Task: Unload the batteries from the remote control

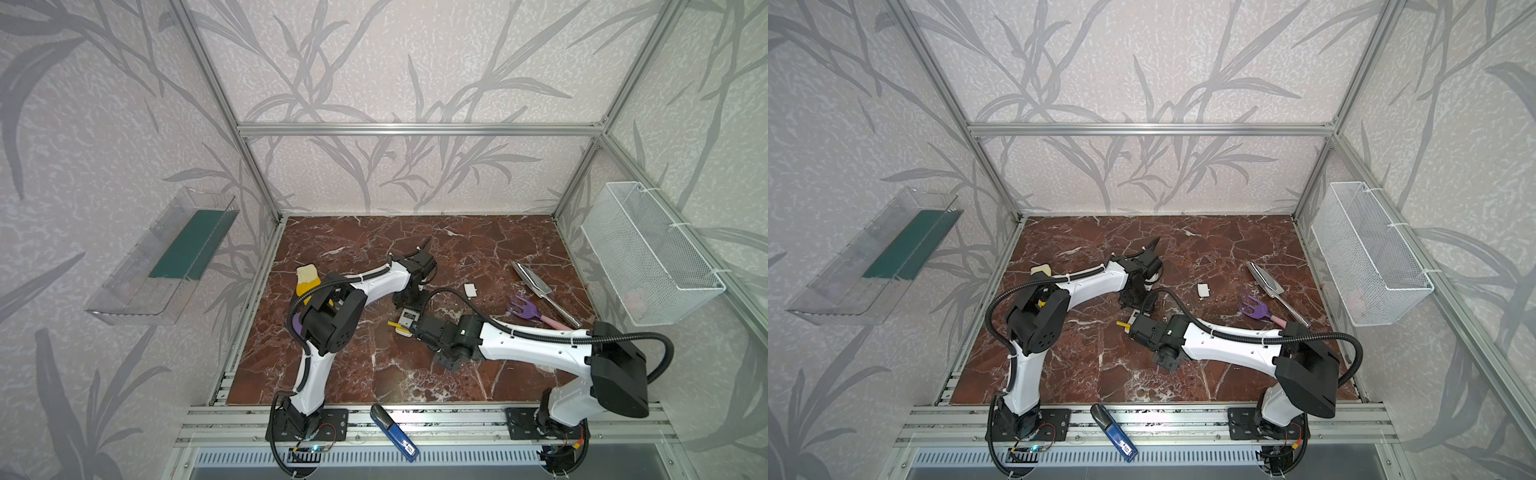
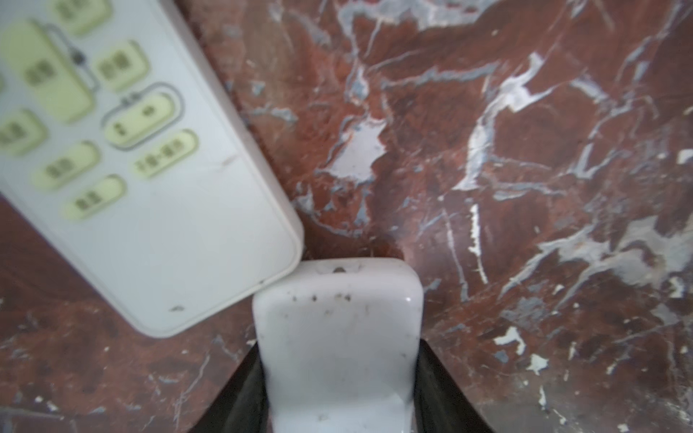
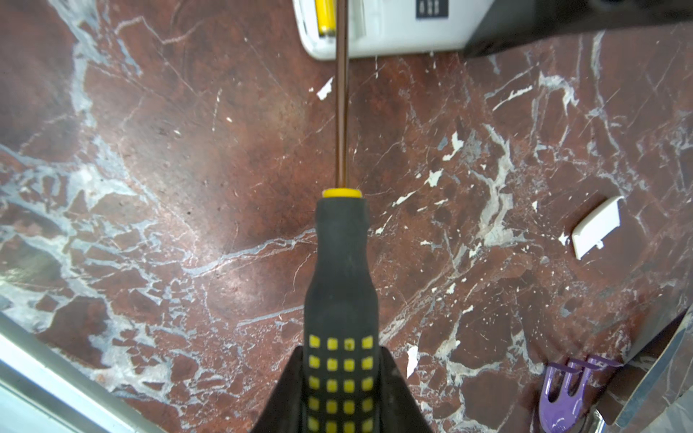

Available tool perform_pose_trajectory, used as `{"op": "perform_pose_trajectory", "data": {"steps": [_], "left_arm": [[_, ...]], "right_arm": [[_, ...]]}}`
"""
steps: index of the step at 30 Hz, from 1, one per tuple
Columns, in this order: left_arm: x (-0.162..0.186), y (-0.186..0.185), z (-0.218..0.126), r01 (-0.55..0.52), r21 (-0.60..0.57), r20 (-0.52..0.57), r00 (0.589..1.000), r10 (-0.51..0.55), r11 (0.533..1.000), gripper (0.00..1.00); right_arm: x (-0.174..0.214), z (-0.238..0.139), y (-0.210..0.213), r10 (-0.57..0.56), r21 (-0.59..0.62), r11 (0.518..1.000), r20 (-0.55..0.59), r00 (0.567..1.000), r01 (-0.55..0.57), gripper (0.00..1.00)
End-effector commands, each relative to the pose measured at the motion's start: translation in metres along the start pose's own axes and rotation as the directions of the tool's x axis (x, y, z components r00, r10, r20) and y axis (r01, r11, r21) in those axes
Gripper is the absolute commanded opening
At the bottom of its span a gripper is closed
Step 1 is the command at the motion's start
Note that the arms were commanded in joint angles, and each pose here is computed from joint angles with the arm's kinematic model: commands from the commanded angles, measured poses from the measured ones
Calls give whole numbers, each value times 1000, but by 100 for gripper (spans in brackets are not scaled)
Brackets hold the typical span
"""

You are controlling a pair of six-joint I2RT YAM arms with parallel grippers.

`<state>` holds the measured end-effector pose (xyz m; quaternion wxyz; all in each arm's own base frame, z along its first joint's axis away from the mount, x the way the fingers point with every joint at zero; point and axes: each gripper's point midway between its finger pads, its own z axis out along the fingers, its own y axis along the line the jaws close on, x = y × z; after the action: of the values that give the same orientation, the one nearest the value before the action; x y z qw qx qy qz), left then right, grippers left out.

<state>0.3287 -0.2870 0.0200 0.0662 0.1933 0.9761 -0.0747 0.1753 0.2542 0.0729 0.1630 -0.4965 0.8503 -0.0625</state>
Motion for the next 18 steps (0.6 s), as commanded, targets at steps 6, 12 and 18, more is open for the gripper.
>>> {"op": "perform_pose_trajectory", "data": {"steps": [6,12,18], "left_arm": [[11,-10,30,-34,78,-71,997,39,996,45],[10,-5,30,-23,73,-71,997,28,997,45],[5,-4,27,-12,73,-58,998,16,997,45]], "right_arm": [[-14,-4,0,41,-10,999,56,998,-40,0],[-20,-9,7,19,-53,999,94,995,-14,0],[-24,-12,18,1,-111,994,139,990,15,0]]}}
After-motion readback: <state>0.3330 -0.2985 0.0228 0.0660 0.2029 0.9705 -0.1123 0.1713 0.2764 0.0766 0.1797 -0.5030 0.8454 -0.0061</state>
